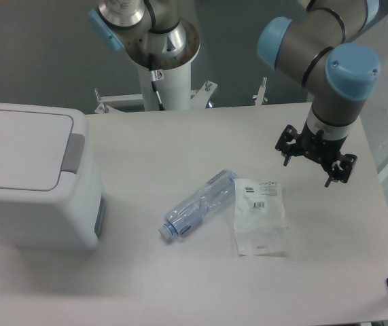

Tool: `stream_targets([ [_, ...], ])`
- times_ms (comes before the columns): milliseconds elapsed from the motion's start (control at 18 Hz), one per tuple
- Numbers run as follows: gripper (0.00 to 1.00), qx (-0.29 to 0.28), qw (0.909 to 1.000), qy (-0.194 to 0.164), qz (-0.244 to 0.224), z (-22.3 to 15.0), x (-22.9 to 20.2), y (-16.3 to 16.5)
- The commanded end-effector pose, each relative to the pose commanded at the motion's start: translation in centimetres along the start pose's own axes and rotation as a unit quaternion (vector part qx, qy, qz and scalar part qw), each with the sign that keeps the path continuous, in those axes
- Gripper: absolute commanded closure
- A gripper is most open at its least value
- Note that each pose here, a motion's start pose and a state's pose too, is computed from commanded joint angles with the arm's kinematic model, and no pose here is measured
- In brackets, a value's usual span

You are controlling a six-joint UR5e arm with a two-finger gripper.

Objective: Open the trash can

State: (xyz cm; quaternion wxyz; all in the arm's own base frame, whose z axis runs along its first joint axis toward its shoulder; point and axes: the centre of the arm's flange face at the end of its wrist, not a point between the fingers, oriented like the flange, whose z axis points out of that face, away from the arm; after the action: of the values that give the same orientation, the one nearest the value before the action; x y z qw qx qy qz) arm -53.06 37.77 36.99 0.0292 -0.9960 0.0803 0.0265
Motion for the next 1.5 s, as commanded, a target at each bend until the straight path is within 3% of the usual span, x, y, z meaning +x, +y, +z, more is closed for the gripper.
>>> stream_targets([
  [611,0.00,0.004,0.9998,0.008,-0.020,0.7,1.5,-2.0],
  [833,0.00,0.011,0.9953,0.007,-0.096,0.1,2.8,-2.6],
  [1000,0.00,0.015,0.9962,0.001,-0.086,-0.5,4.2,-4.0],
  [1167,0.00,0.059,0.9932,-0.001,-0.100,-3.2,5.7,-5.2],
  [1500,0.00,0.154,0.9745,0.033,-0.160,-8.6,9.4,-8.4],
])
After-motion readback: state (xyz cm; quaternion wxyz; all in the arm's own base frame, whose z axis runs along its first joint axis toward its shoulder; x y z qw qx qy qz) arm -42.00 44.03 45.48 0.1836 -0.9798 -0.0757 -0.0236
